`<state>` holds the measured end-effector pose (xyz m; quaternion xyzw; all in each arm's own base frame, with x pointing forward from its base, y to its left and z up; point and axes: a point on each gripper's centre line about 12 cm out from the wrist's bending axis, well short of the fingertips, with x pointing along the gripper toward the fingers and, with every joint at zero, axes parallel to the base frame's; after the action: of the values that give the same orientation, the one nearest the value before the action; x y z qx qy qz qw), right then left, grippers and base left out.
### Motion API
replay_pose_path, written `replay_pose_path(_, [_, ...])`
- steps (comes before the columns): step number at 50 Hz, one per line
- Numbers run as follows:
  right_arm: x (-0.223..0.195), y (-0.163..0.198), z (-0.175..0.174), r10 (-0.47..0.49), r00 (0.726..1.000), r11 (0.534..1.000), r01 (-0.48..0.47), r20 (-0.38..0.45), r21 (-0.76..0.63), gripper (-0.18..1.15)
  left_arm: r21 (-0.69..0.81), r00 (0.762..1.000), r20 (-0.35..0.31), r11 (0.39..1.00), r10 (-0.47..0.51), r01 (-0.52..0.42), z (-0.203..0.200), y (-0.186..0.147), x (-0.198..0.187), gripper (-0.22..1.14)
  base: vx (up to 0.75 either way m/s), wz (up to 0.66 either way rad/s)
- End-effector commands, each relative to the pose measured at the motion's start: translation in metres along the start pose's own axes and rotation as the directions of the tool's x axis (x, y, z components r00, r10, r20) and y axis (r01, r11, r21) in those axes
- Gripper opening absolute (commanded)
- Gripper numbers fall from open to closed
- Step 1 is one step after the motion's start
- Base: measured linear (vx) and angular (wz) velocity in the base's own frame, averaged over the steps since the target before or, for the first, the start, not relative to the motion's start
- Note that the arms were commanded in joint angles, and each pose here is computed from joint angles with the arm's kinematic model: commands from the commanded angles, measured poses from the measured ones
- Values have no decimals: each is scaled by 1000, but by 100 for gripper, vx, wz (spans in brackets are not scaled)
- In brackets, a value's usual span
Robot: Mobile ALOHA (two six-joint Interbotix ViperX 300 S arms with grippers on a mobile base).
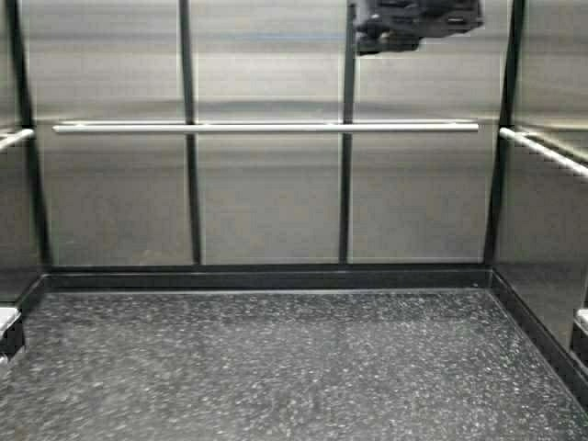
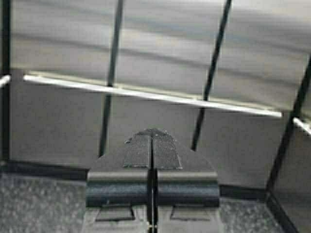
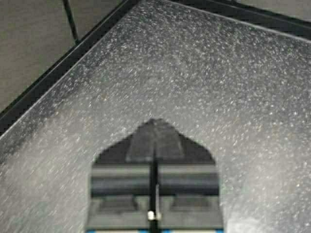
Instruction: Navigate to elevator, push the call button, then enter the elevator
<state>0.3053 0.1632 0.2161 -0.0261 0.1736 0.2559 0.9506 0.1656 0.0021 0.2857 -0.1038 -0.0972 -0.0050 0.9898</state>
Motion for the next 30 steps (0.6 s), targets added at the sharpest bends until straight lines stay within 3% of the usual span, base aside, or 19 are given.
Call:
replay_pose_path(1, [-3, 2, 13, 8, 999, 1000, -8, 52, -2, 6, 2, 997, 75, 1000, -17, 17, 15, -3, -9, 2, 23, -23])
replay_pose_path(5, [-6, 3, 32, 13, 993, 1000, -13, 115, 0, 6, 12, 994, 111, 1000, -25, 23, 22, -5, -13, 2, 24, -14])
replay_pose_path(9, [-2, 3, 42, 14, 990, 1000, -13, 141, -7, 6, 22, 996, 91, 1000, -22, 20, 20, -5, -9, 2, 34, -11])
replay_pose_path(14, [-7, -7, 17, -12, 997, 1000, 13, 82, -5, 6, 10, 998, 61, 1000, -13, 13, 9, -2, -12, 2, 44, -20])
replay_pose_path(19, [-9, 2, -1, 17, 998, 1000, -16, 58, -13, 6, 2, 996, 84, 1000, -24, 24, 13, -4, -15, 2, 41, -19])
replay_pose_path(26, [-3, 2, 26, 25, 987, 1000, -23, 156, -14, 6, 12, 999, 51, 1000, -19, 18, 8, -4, -8, 2, 38, -22])
replay_pose_path(30, [-1, 2, 31, 26, 986, 1000, -24, 168, -19, 6, 18, 1000, 1, 1000, -8, 8, 0, -2, 0, 2, 40, -9])
